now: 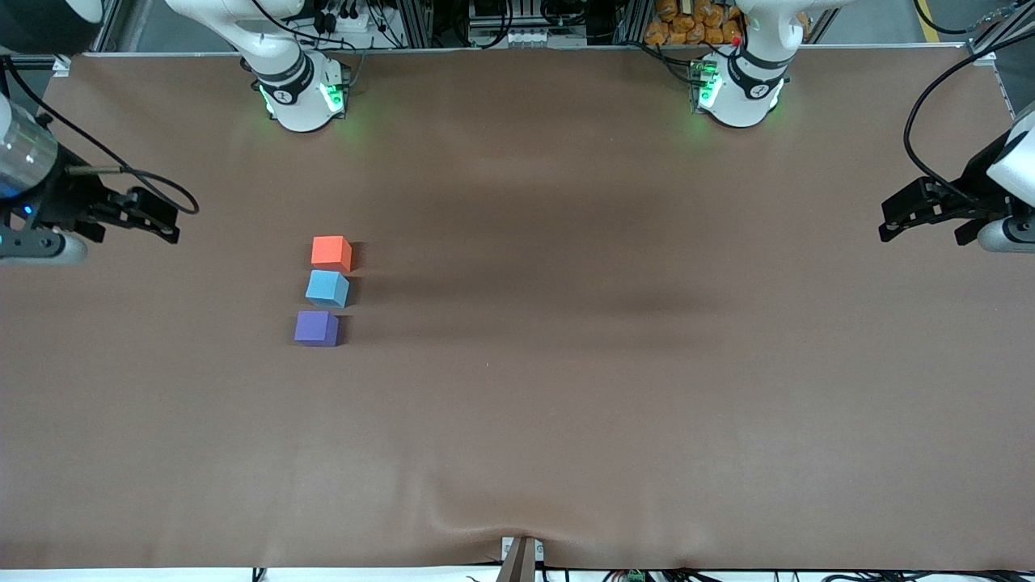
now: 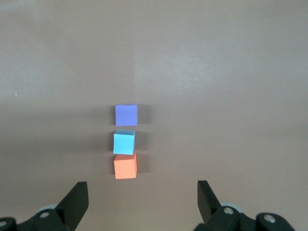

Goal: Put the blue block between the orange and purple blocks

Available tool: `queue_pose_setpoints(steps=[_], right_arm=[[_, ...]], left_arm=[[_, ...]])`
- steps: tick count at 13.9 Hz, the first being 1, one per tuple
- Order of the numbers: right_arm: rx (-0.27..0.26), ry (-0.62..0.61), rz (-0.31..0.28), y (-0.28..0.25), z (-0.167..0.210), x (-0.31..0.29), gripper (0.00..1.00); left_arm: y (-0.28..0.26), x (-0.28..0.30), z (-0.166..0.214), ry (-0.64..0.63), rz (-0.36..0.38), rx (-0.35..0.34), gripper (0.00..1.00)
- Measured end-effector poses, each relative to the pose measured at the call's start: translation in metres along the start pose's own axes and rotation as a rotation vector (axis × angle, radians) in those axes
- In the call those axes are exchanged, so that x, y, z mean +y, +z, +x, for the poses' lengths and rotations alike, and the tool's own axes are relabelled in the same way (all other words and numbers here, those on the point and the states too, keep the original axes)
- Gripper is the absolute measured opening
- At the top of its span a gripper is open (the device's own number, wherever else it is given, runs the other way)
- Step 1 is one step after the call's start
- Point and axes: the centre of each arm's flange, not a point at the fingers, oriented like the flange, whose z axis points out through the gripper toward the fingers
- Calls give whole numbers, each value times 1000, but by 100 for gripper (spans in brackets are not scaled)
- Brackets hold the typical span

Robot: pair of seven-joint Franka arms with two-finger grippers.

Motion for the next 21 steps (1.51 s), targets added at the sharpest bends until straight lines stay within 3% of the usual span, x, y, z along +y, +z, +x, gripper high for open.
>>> queue_pose_setpoints(steps=[3, 8, 13, 21], right_arm=[[27, -70, -4, 8, -7, 7, 100], [19, -86, -7, 3, -17, 4, 100], [67, -95, -6, -28, -23, 2, 100], [70, -100, -2, -26, -19, 1, 100]], left_arm=[[2, 2, -5, 4, 1, -37, 100], [0, 3, -10, 5, 3, -57, 100], [-6, 4, -15, 6, 5, -59, 100], [-34, 21, -60, 23, 31, -51, 100]])
